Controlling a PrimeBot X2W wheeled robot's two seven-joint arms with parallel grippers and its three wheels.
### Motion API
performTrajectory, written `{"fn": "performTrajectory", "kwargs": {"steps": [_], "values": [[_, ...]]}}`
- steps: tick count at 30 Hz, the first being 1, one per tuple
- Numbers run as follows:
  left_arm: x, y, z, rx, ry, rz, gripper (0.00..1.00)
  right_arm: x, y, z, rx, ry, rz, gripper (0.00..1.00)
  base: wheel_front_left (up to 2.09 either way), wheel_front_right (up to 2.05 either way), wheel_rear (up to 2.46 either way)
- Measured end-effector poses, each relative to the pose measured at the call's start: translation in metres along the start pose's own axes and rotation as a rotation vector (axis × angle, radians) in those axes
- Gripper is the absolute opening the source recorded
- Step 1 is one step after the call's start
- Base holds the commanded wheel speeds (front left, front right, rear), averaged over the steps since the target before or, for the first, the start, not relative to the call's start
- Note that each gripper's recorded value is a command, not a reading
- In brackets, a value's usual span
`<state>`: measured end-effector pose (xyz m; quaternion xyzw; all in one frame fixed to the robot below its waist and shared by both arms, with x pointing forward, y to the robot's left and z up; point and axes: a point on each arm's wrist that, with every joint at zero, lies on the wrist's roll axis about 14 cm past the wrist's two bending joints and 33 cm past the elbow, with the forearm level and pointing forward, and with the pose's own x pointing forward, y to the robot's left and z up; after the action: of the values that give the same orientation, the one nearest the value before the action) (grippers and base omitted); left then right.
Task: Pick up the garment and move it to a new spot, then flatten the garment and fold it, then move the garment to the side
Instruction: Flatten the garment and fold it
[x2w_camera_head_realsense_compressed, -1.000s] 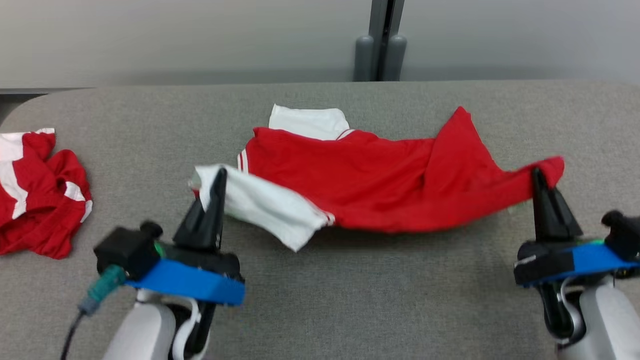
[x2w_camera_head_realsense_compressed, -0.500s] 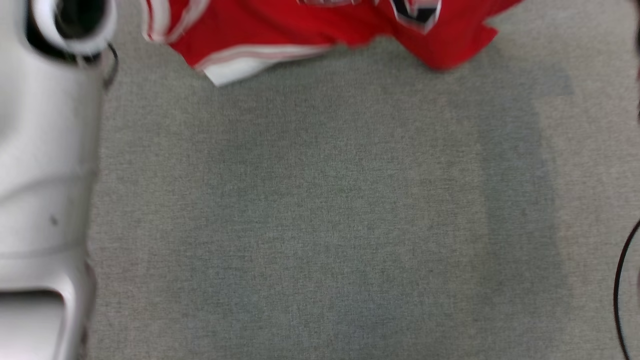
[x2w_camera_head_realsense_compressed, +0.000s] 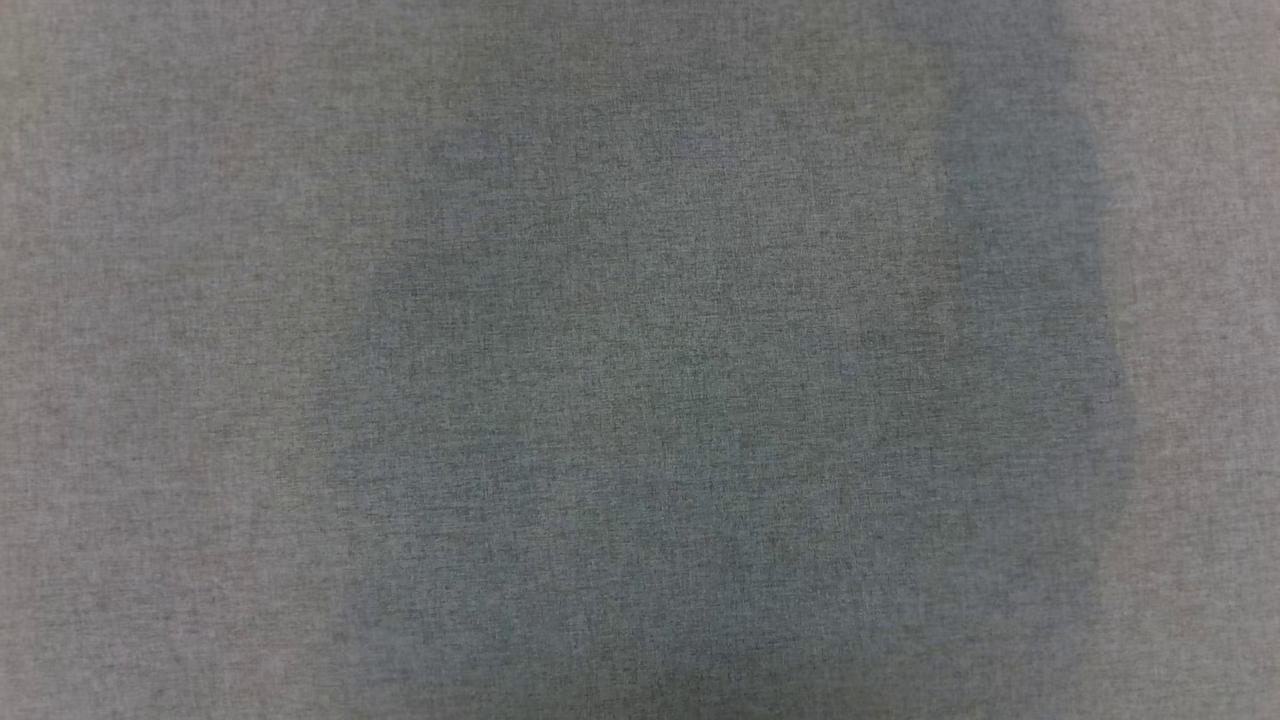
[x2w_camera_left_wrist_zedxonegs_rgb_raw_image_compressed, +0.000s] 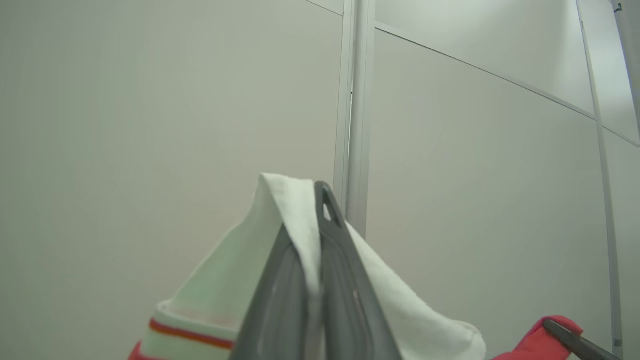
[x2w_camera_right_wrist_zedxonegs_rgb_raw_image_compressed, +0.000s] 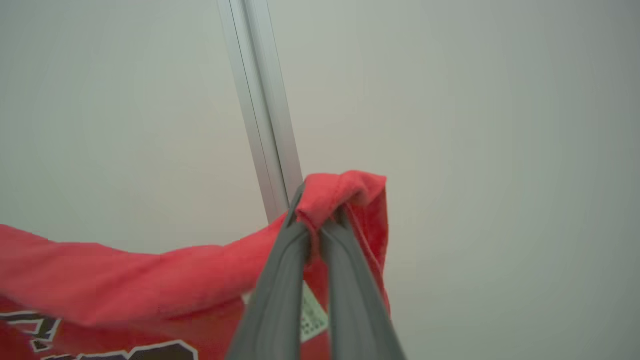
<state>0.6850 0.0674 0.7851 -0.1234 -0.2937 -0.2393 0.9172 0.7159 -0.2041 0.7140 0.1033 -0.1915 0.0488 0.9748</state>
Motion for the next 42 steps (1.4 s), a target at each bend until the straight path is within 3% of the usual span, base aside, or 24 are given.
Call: {"fn": "performTrajectory", "kwargs": {"steps": [4, 8, 14, 18, 30, 42], "values": [[-0.005, 0.003, -0.019, -0.003, 0.043, 0.003, 0.0, -0.003, -0.001, -0.015, 0.013, 0.022, -0.001, 0.0, 0.0, 0.0, 0.0], [-0.03, 0.018, -0.06, -0.044, 0.12, 0.051, 0.0, -0.021, -0.001, -0.059, 0.055, 0.086, -0.006, 0.0, 0.0, 0.0, 0.0], [-0.102, 0.042, -0.129, -0.147, 0.277, 0.19, 0.0, -0.077, 0.0, -0.134, 0.123, 0.242, -0.024, 0.0, 0.0, 0.0, 0.0], [-0.152, 0.039, -0.148, -0.187, 0.331, 0.24, 0.0, -0.12, 0.001, -0.163, 0.162, 0.326, -0.043, 0.0, 0.0, 0.0, 0.0], [-0.308, -0.002, -0.144, -0.297, 0.45, 0.443, 0.0, -0.242, 0.009, -0.182, 0.238, 0.462, -0.09, 0.0, 0.0, 0.0, 0.0], [-0.423, -0.067, -0.119, -0.385, 0.585, 0.584, 0.0, -0.355, 0.011, -0.177, 0.302, 0.558, -0.179, 0.0, 0.0, 0.0, 0.0]]}}
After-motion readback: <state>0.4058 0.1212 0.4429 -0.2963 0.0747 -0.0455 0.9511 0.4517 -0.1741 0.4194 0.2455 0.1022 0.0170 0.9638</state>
